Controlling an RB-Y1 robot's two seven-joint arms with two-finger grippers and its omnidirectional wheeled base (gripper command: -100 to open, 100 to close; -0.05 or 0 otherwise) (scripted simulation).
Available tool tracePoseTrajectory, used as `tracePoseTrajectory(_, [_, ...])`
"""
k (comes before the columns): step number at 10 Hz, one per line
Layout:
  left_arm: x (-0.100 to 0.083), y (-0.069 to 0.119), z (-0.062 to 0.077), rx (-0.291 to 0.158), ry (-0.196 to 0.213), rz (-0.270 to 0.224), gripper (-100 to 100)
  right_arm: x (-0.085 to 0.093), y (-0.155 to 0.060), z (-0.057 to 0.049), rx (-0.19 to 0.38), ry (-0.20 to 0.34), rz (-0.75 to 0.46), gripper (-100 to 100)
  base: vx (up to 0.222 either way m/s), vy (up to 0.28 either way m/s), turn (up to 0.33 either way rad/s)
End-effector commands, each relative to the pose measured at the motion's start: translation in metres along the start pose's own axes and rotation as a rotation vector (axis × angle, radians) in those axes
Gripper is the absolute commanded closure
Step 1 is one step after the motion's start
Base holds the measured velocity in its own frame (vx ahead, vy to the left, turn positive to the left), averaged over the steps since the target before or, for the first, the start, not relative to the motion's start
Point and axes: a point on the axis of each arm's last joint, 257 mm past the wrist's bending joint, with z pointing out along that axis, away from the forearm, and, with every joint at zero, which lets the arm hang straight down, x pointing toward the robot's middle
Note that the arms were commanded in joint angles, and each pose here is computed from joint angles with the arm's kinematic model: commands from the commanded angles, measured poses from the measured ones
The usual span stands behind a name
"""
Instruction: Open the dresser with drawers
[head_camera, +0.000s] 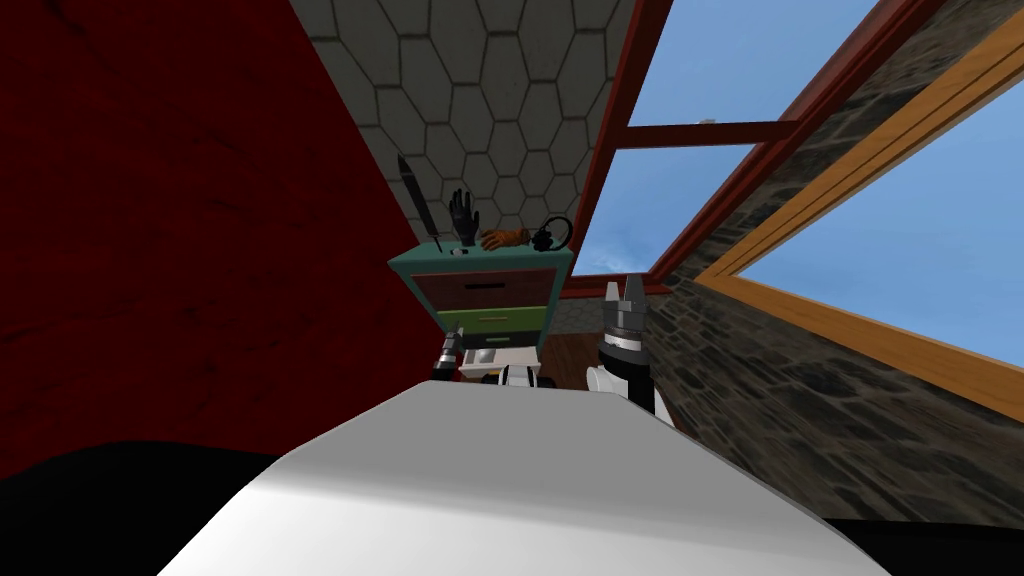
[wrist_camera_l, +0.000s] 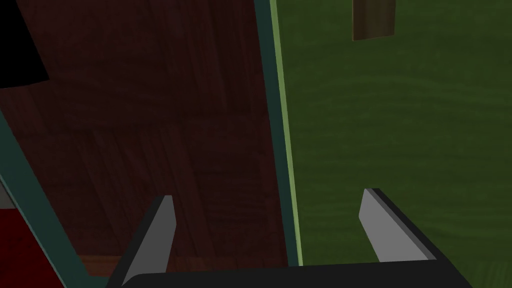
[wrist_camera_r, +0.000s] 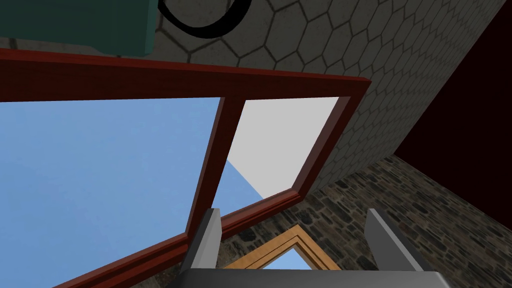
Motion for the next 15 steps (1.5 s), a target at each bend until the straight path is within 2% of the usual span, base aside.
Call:
tracePoseTrajectory(1, [0.003,0.017,-0.011,-0.032,-0.002,-0.003,-100,0.000,0.000,0.000,0.000,0.000,0.000,0,0.073,-0.017,-0.002])
tracePoseTrajectory(6, [0.014,0.045,-0.028,-0.080,-0.013,-0.029,-100,0.000,0.000,0.000,0.000,0.000,0.000,0,0.053,-0.019,-0.005])
tracePoseTrajectory(10, [0.041,0.061,-0.041,-0.113,-0.041,-0.094,-100,0.000,0.000,0.000,0.000,0.000,0.000,0,0.065,-0.017,-0.003])
tracePoseTrajectory(13, [0.062,0.064,-0.044,-0.123,-0.063,-0.147,-100,0.000,0.000,0.000,0.000,0.000,0.000,0,0.026,-0.006,-0.002])
tracePoseTrajectory(14, [0.058,0.062,-0.045,-0.122,-0.059,-0.138,-100,0.000,0.000,0.000,0.000,0.000,0.000,0,0.006,-0.003,-0.001])
tracePoseTrajectory(15, [0.057,0.060,-0.034,-0.122,-0.059,-0.140,-100,0.000,0.000,0.000,0.000,0.000,0.000,0,0.030,0.000,0.005])
